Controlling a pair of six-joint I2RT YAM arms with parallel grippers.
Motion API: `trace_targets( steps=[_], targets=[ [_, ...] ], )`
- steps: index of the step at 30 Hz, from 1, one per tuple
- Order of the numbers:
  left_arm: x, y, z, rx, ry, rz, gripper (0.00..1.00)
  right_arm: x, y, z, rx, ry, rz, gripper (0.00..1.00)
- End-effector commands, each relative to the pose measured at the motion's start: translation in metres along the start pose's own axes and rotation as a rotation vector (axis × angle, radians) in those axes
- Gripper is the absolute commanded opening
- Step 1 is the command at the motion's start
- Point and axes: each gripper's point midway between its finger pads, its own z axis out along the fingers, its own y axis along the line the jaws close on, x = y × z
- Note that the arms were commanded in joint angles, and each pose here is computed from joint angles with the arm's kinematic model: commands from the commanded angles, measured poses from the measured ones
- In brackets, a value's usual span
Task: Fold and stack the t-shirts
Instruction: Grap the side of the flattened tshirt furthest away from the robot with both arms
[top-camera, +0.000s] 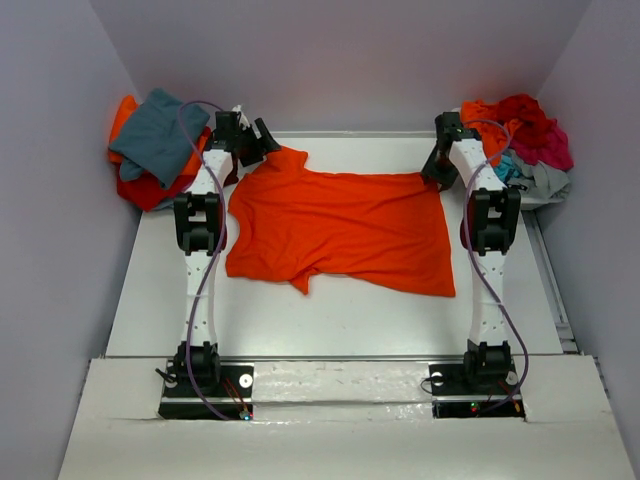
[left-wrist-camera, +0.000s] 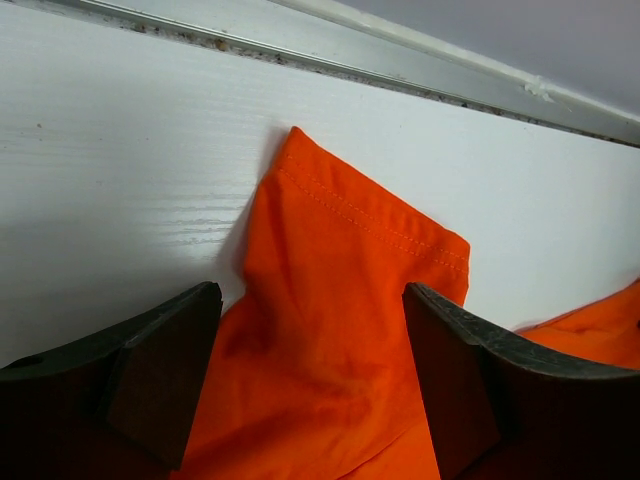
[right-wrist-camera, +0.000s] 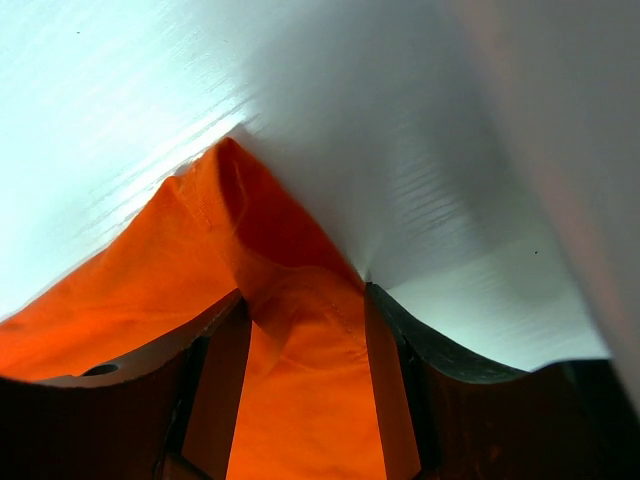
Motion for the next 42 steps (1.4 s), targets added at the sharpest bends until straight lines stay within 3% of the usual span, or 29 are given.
trace_targets(
  steps=[1, 10, 18, 26, 29, 32, 37, 40, 42],
  targets=[
    [0.016, 0.026, -0.015, -0.121, 0.073, -0.009, 0.87, -0.066, -0.03, -0.034, 0.09, -0.229, 0.088, 0.55],
    [0.012, 0.032, -0.028, -0.133, 0.08, -0.003, 0.87, -0.097, -0.038, -0.023, 0.091, -0.305, 0.066, 0.56],
    [0.004, 0.036, -0.036, -0.13, 0.068, -0.011, 0.87, -0.101, -0.016, -0.023, -0.058, -0.289, -0.001, 0.57],
    [0.006, 0.034, -0.036, -0.117, 0.074, -0.02, 0.87, -0.114, -0.022, -0.021, -0.021, -0.368, -0.033, 0.69],
    [0.006, 0.033, -0.037, -0.115, 0.074, -0.026, 0.87, -0.134, -0.016, -0.035, -0.06, -0.471, -0.006, 0.73],
    [0.009, 0.035, -0.037, -0.122, 0.082, -0.023, 0.87, -0.135, -0.013, -0.033, -0.045, -0.477, -0.006, 0.72],
    [0.012, 0.036, -0.037, -0.123, 0.091, -0.027, 0.86, -0.119, -0.017, -0.015, -0.03, -0.441, -0.013, 0.59],
    [0.012, 0.037, -0.036, -0.124, 0.09, -0.025, 0.85, -0.105, -0.02, -0.006, -0.034, -0.412, -0.007, 0.34],
    [0.013, 0.038, -0.035, -0.128, 0.09, -0.025, 0.85, -0.098, -0.023, -0.002, -0.03, -0.395, -0.009, 0.28]
  ],
)
